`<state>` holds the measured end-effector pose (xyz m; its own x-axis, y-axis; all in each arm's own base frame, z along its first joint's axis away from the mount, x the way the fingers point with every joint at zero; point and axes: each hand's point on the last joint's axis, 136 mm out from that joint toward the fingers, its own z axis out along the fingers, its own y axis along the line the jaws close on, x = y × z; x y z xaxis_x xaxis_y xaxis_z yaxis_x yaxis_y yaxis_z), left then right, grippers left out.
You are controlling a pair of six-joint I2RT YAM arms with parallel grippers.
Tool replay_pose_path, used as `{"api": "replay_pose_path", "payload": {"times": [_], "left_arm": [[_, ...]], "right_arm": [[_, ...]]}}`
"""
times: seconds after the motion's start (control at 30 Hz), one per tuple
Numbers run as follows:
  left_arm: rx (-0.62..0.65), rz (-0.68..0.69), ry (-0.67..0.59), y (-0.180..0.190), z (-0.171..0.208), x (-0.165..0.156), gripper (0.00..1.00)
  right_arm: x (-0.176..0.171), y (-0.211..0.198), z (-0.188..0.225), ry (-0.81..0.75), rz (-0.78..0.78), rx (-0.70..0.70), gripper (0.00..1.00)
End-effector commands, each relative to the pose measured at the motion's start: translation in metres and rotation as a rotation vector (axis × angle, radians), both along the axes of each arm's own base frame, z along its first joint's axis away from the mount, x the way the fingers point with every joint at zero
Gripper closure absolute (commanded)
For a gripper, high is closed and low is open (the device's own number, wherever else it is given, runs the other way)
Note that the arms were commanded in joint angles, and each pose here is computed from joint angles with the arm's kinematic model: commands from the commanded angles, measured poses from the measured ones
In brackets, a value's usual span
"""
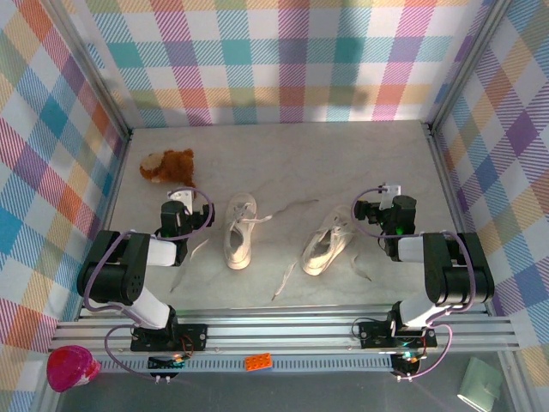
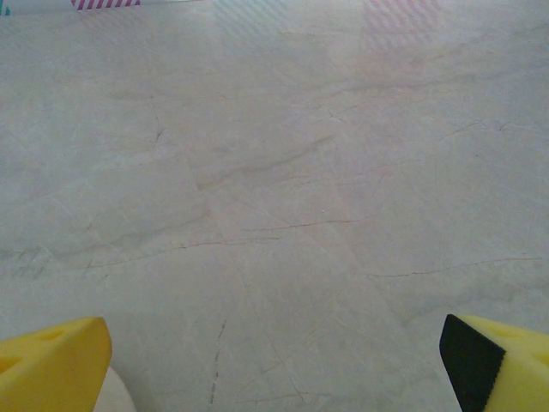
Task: Tie the shoes
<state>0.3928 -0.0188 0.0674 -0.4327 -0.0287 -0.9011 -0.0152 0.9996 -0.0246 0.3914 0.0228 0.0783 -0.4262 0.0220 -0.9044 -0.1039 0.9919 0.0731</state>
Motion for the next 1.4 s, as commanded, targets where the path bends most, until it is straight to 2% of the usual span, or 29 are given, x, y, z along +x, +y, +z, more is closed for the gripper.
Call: {"api": "replay_pose_path", "payload": {"times": [0.0,0.53,0.63,0.77,0.87,1.0,1.13,1.3,1.37], "left_arm": [[-0.017,0.006,-0.046,0.001,0.013,0.008,0.0],[-0.026,0.004,-0.015,0.003,0.022,0.011,0.01],[-0.04,0.028,0.046,0.005,0.03,0.009,0.04],[-0.078,0.075,0.165,0.007,0.038,0.006,0.1],[-0.139,0.103,0.25,0.005,0.039,-0.004,0.16],[-0.202,0.254,0.399,0.017,0.037,-0.031,0.25],[-0.261,0.419,0.561,0.027,0.034,-0.075,0.25],[-0.453,0.575,0.665,0.018,0.02,-0.12,0.27],[-0.531,0.575,0.695,0.008,0.01,-0.128,0.28]], "right_arm": [[0.006,0.001,0.012,-0.042,0.004,0.019,0.01],[0.006,0.001,0.013,-0.048,0.005,0.018,0.01],[0.006,0.008,0.025,-0.039,0.043,0.018,0.01],[0.005,0.01,0.039,0.134,0.027,0.069,0.0],[0.004,0.02,0.052,0.199,0.008,0.061,0.07],[-0.006,0.061,0.062,0.306,0.02,0.0,0.14],[-0.02,0.119,0.059,0.432,0.031,-0.017,0.16],[-0.032,0.186,0.036,0.583,0.019,-0.011,0.16],[-0.031,0.2,0.025,0.627,0.004,-0.003,0.15]]}}
